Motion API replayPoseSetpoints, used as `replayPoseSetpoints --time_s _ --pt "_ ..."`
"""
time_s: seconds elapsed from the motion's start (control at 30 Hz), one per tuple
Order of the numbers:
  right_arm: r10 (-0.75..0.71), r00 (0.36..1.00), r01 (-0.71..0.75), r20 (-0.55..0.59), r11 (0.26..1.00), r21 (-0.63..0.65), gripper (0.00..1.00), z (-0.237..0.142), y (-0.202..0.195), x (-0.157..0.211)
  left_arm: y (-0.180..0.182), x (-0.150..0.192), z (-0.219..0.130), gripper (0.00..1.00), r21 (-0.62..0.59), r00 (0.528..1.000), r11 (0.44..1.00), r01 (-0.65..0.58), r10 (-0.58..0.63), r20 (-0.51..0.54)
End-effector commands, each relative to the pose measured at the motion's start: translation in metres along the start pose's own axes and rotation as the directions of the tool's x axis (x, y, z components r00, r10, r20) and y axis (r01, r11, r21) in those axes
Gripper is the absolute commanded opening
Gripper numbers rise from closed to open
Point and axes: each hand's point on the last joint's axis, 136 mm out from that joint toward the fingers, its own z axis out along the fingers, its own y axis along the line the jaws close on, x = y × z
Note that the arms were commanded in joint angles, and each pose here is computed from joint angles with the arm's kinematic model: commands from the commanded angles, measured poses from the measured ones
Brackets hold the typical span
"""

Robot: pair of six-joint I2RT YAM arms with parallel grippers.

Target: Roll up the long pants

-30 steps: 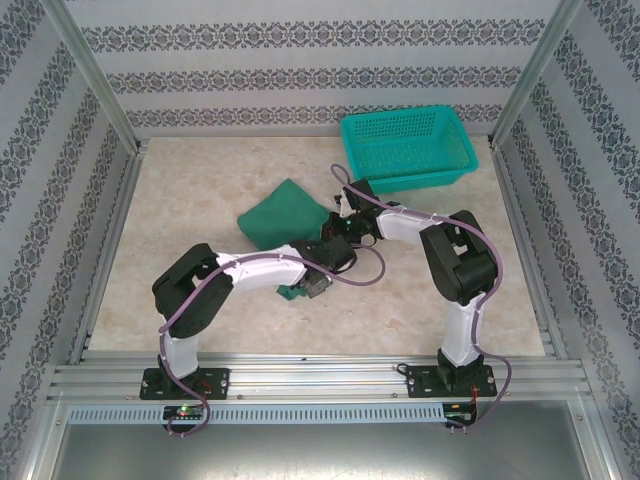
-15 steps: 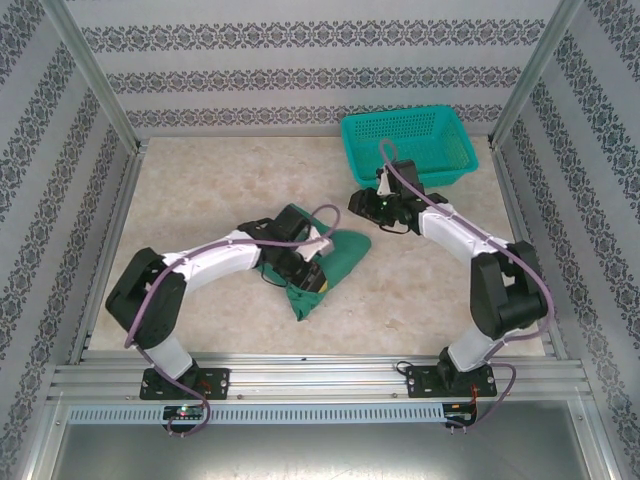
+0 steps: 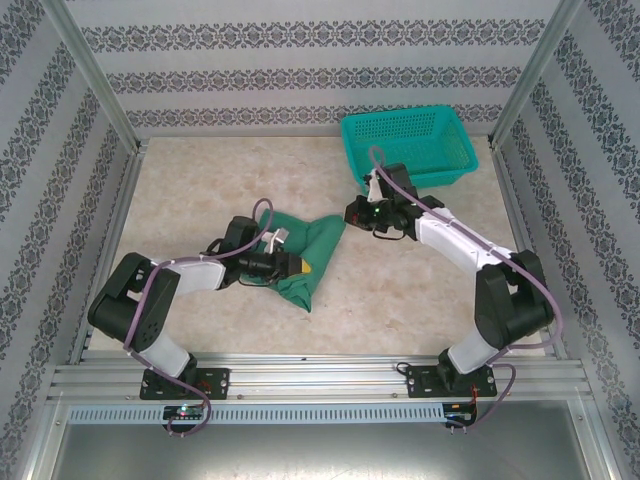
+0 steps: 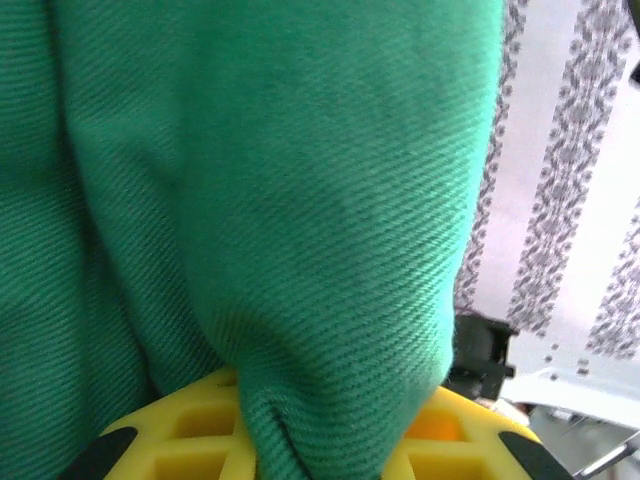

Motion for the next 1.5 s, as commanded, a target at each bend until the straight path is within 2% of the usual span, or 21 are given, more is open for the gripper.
replayPoseSetpoints --time_s 0.0,0.03,0.1,0.13,0.17,0.23,0.3,0.33,0.6,0.73,0.9,1.0,1.1,1.2,1.27,1.37,1.47 --pt "-0.036 0.996 0.035 -0.084 0.999 -0.005 0.00 0.016 0.008 0.014 0.000 -0.021 -0.016 0.00 0.033 0.980 0.989 0.147 -0.150 0.127" --pt "-0.040 0.994 0.040 -0.104 0.999 -0.005 0.00 0.020 0.010 0.016 -0.009 -0.022 -0.018 0.00 0.053 0.986 0.993 0.103 -0.109 0.125" --pt "-0.024 0.992 0.029 -0.120 0.999 0.039 0.01 0.023 0.003 0.018 -0.019 -0.014 -0.022 0.00 -0.046 0.997 0.999 0.001 0.002 0.077" --pt "-0.021 0.992 0.028 -0.126 0.998 0.049 0.19 0.025 -0.001 0.019 -0.021 -0.005 -0.026 0.00 -0.159 0.994 0.982 -0.100 0.107 0.036" --pt "-0.019 0.991 0.027 -0.130 0.998 0.064 0.35 0.025 -0.005 0.019 -0.025 0.000 -0.033 0.00 -0.276 0.978 0.940 -0.201 0.207 -0.008" --pt "-0.015 0.991 0.026 -0.130 0.997 0.079 0.49 0.026 -0.010 0.018 -0.030 0.005 -0.042 0.00 -0.362 0.954 0.884 -0.296 0.289 -0.075" --pt "-0.021 0.989 0.031 -0.147 0.997 0.066 0.56 0.030 -0.009 0.018 -0.025 0.005 -0.050 0.00 -0.412 0.946 0.852 -0.322 0.310 -0.099" --pt "-0.020 0.987 0.031 -0.158 0.998 0.063 0.63 0.032 -0.007 0.017 -0.019 0.007 -0.052 0.00 -0.436 0.945 0.840 -0.323 0.308 -0.107" --pt "0.045 0.985 -0.049 -0.164 0.999 -0.022 0.66 0.044 0.008 0.012 0.019 0.030 -0.038 0.00 -0.446 0.961 0.852 -0.275 0.237 -0.139" --pt "0.044 0.975 -0.053 -0.216 0.998 -0.036 0.67 0.050 0.018 0.027 0.029 0.037 -0.024 0.00 -0.429 0.962 0.863 -0.268 0.220 -0.160" --pt "-0.015 0.968 0.010 -0.249 1.000 -0.022 0.65 0.053 0.026 0.045 0.036 0.042 -0.002 0.00 -0.353 0.964 0.902 -0.248 0.195 -0.179" --pt "-0.063 0.968 0.055 -0.244 0.998 -0.037 0.60 0.051 0.037 0.049 0.030 0.044 0.010 0.00 -0.266 0.963 0.934 -0.241 0.195 -0.187" --pt "-0.094 0.959 0.085 -0.269 0.995 -0.043 0.60 0.052 0.045 0.054 0.027 0.048 0.018 0.00 -0.201 0.955 0.948 -0.246 0.202 -0.216" --pt "-0.106 0.946 0.126 -0.305 0.991 0.047 0.61 0.052 0.033 0.059 0.041 0.051 0.016 0.00 -0.273 0.941 0.919 -0.286 0.216 -0.260" --pt "-0.127 0.952 0.170 -0.279 0.976 0.137 0.62 0.045 0.016 0.056 0.053 0.054 0.010 0.00 -0.360 0.923 0.866 -0.346 0.246 -0.295" --pt "-0.143 0.946 0.223 -0.291 0.939 0.261 0.64 0.036 -0.007 0.054 0.059 0.057 0.008 0.00 -0.402 0.911 0.832 -0.381 0.265 -0.315" --pt "-0.133 0.939 0.239 -0.317 0.916 0.322 0.65 0.033 -0.023 0.060 0.055 0.059 0.010 0.00 -0.400 0.901 0.820 -0.409 0.293 -0.320"
